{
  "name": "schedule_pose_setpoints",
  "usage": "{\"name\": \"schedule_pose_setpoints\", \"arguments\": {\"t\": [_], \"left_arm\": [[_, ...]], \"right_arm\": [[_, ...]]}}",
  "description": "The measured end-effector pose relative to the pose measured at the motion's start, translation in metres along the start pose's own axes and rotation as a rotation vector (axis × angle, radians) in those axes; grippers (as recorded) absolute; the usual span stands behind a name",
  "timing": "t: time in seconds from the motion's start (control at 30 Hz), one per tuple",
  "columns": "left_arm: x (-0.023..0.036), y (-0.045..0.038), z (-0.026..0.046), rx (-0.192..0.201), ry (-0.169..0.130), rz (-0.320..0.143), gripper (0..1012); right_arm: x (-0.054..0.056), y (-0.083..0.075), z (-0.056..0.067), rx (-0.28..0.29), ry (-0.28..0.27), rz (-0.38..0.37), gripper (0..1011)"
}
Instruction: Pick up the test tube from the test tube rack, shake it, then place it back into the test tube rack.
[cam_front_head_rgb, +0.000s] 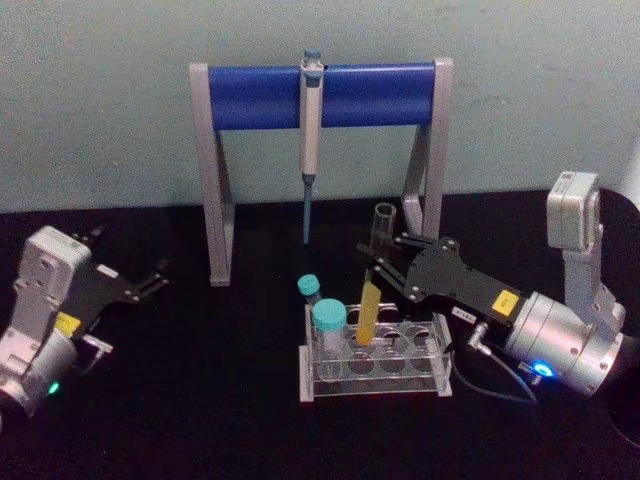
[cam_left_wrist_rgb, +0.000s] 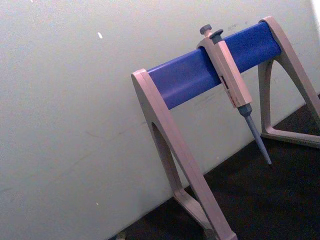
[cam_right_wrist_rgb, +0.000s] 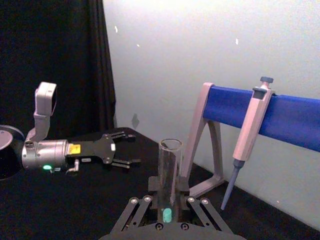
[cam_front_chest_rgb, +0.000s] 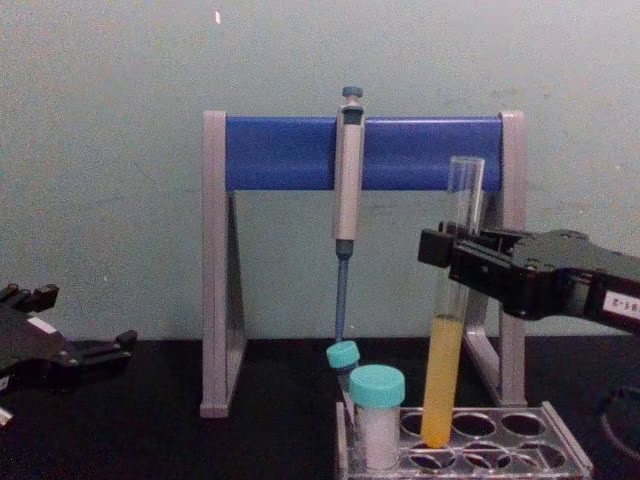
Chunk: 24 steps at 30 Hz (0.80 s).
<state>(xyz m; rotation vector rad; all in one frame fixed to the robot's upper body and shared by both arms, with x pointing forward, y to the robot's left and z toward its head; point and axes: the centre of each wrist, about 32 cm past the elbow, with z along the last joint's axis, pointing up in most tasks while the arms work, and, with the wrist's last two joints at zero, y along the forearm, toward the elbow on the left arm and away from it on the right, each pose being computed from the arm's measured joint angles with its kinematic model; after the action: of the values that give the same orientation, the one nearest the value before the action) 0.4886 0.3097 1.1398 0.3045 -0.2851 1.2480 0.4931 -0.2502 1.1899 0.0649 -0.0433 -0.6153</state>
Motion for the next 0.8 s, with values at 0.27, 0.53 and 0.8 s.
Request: {"name": "schedule_pose_setpoints", "arguments": {"t": [0.27, 0.53, 0.8], "left_arm": [[0.0000, 0.0000, 0.0000, 0.000, 0.000, 0.000, 1001], [0.0000, 0.0000, 0.0000, 0.000, 0.000, 0.000, 1001], [0.0000, 0.0000, 0.0000, 0.000, 0.000, 0.000, 1001]], "right_arm": [[0.001, 0.003, -0.005, -0.012, 0.007, -0.001, 235], [0.001, 0.005, -0.010, -0.026, 0.011, -0.005, 235], [0.000, 0.005, -0.019, -0.045, 0.021, -0.014, 235]]}}
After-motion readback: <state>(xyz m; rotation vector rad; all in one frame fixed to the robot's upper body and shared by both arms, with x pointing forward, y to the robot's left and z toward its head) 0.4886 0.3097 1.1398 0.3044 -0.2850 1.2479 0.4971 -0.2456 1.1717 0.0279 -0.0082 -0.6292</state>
